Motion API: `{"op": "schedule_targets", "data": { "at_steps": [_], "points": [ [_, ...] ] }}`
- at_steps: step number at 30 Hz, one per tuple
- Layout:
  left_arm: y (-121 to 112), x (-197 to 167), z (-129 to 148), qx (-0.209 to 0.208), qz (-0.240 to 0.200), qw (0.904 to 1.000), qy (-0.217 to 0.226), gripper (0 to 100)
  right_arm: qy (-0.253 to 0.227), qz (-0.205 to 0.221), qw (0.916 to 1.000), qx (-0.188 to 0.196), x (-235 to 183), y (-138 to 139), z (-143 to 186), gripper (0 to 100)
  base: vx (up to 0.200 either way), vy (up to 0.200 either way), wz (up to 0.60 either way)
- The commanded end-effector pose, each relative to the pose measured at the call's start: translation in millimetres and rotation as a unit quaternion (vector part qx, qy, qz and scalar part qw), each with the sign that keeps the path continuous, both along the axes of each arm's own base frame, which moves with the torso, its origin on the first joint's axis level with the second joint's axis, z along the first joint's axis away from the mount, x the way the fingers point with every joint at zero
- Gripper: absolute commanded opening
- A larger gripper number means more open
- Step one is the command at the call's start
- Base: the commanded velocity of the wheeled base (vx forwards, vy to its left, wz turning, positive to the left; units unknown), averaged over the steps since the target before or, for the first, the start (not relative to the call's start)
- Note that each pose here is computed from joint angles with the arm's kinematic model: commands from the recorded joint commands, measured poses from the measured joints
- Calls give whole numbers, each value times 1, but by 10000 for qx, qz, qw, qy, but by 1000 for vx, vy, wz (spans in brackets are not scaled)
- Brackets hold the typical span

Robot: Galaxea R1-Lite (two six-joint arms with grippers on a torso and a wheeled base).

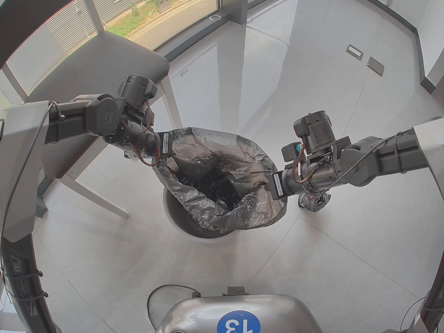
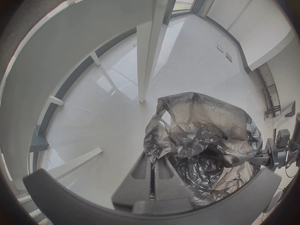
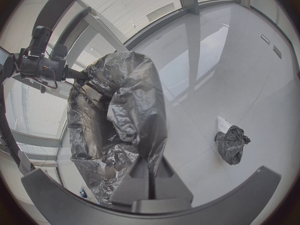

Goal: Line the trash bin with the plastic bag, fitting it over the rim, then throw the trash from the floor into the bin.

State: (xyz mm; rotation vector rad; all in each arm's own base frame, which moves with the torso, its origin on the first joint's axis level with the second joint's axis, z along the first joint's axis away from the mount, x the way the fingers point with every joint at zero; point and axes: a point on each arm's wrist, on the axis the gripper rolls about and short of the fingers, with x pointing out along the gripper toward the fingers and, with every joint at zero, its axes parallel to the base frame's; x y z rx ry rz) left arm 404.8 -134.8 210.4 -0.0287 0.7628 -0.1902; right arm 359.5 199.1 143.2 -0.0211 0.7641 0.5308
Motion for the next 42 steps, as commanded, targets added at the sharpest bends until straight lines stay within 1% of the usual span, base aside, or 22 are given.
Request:
{"op": "schedule_targets", "data": {
  "at_steps": [1,5,9,11,13,15,20,22,23,24,25,26,28,29,32,34,37,38,40,42],
  "points": [
    [-5,16,-21,80,9,9997,209,0,160,-16,9998,-83,19,9,-25,0,0,0,0],
    [-5,17,-22,129,22,9993,338,0,244,-33,9996,-135,27,11,-38,0,0,0,0],
    [3,14,-18,201,101,9987,461,0,411,-89,9989,-228,34,8,-54,0,0,0,0],
    [8,10,-11,192,145,9987,456,0,434,-102,9987,-234,33,8,-55,0,0,0,0],
    [14,1,4,160,175,9988,418,0,468,-94,9985,-252,31,7,-56,0,0,0,0],
    [20,-7,13,163,192,9987,434,0,485,-41,9983,-305,28,7,-54,0,0,0,0],
    [22,-5,11,185,216,9984,492,0,467,48,9984,-319,24,13,-54,0,0,0,0],
    [18,1,-1,218,182,9978,595,0,453,45,9985,-300,25,14,-53,0,0,0,0],
    [18,2,-2,221,182,9978,603,0,453,45,9985,-300,25,14,-53,0,0,0,0],
    [14,6,-12,256,162,9968,743,0,460,22,9985,-302,26,13,-54,0,0,0,0],
    [14,6,-12,256,162,9968,743,0,460,22,9985,-302,26,13,-54,0,0,0,0],
    [8,10,-27,303,125,9952,927,0,465,-14,9985,-297,28,11,-55,0,0,0,0],
    [5,13,-36,331,108,9942,1022,0,455,-42,9986,-284,29,9,-54,0,0,0,0],
    [3,17,-47,375,105,9928,1136,0,452,-63,9986,-275,31,8,-54,0,0,0,0],
    [3,23,-64,433,137,9900,1332,0,375,-99,9990,-226,35,8,-50,0,0,0,0],
    [4,25,-71,456,163,9889,1404,0,342,-122,9991,-208,39,7,-49,0,0,0,0],
    [5,26,-72,428,214,9887,1418,0,301,-153,9993,-185,42,6,-47,0,0,0,0],
    [5,25,-71,375,252,9889,1416,0,278,-163,9993,-179,42,4,-46,100,0,0,0],
    [5,25,-69,323,302,9890,1413,0,252,-190,9994,-164,43,3,-44,100,0,0,0],
    [6,25,-67,211,441,9887,1414,0,226,-201,9994,-150,42,3,-41,100,0,0,0]
  ]
}}
